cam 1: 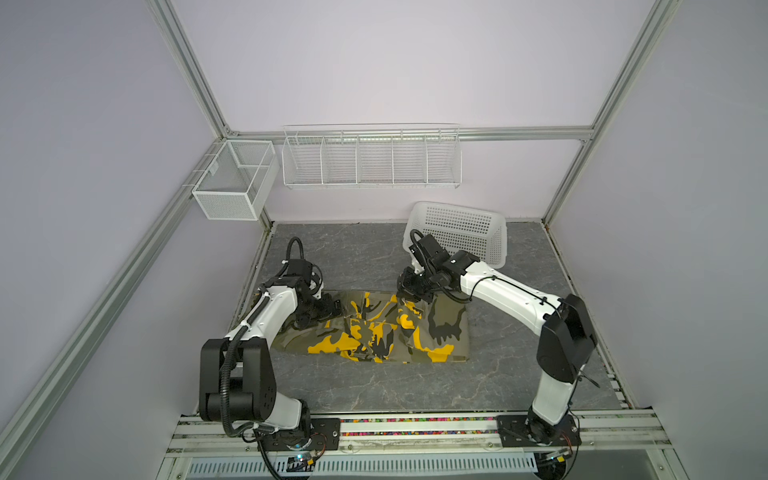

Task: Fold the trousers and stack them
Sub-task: 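Lift the leg end with the right gripper and fold it over toward the left gripper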

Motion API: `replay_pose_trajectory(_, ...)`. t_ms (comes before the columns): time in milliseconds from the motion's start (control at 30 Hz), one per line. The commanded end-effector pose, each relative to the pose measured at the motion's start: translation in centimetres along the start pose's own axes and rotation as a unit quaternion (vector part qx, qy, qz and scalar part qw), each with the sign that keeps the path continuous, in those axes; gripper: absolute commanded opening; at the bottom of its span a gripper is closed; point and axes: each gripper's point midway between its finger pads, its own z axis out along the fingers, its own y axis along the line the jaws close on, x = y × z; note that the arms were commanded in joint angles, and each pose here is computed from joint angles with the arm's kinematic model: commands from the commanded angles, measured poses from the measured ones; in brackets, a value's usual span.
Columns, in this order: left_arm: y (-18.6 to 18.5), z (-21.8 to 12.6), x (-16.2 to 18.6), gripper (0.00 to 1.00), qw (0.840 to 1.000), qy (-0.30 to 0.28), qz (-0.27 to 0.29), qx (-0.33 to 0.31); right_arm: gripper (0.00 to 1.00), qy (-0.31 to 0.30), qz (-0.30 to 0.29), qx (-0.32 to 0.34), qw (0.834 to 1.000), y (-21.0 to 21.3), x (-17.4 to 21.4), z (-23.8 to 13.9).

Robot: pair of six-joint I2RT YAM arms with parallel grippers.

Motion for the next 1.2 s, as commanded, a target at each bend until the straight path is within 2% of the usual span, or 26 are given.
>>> replay_pose_trajectory(0,0.2,0.1,0.1,0.98,1.0,-0.001,0.003,0.0,0.1,0.006,0.01,-0.001,1.0,0.7,0.5,1.3)
replay_pose_trajectory(333,0.5,0.8,0.0,0.98,1.0,0.007,-0.002,-0.003,0.18,0.047,0.007,0.002,0.999,1.2,1.8,7.4)
replay_pose_trajectory(433,0.5,0.9,0.0,0.98,1.0,0.009,-0.003,-0.004,0.32,0.06,0.004,-0.009,0.998,1.8,2.2,8.4)
replay_pose_trajectory(500,0.5,0.8,0.1,0.98,1.0,0.01,-0.003,-0.005,0.36,0.07,-0.001,-0.033,0.997,2.7,2.3,8.6)
replay_pose_trajectory(867,0.0,0.0,-0.3,0.97,1.0,0.006,-0.007,0.001,0.48,0.113,-0.046,-0.136,0.983,7.1,3.8,5.7)
replay_pose_trajectory(967,-0.3,-0.5,-0.2,0.97,1.0,0.002,-0.011,0.007,0.49,0.091,-0.059,-0.131,0.985,6.2,2.8,3.7)
replay_pose_trajectory(1167,-2.2,-1.9,0.3,0.95,0.999,-0.005,-0.022,0.049,0.49,0.045,-0.08,-0.084,0.992,1.1,1.4,-1.1)
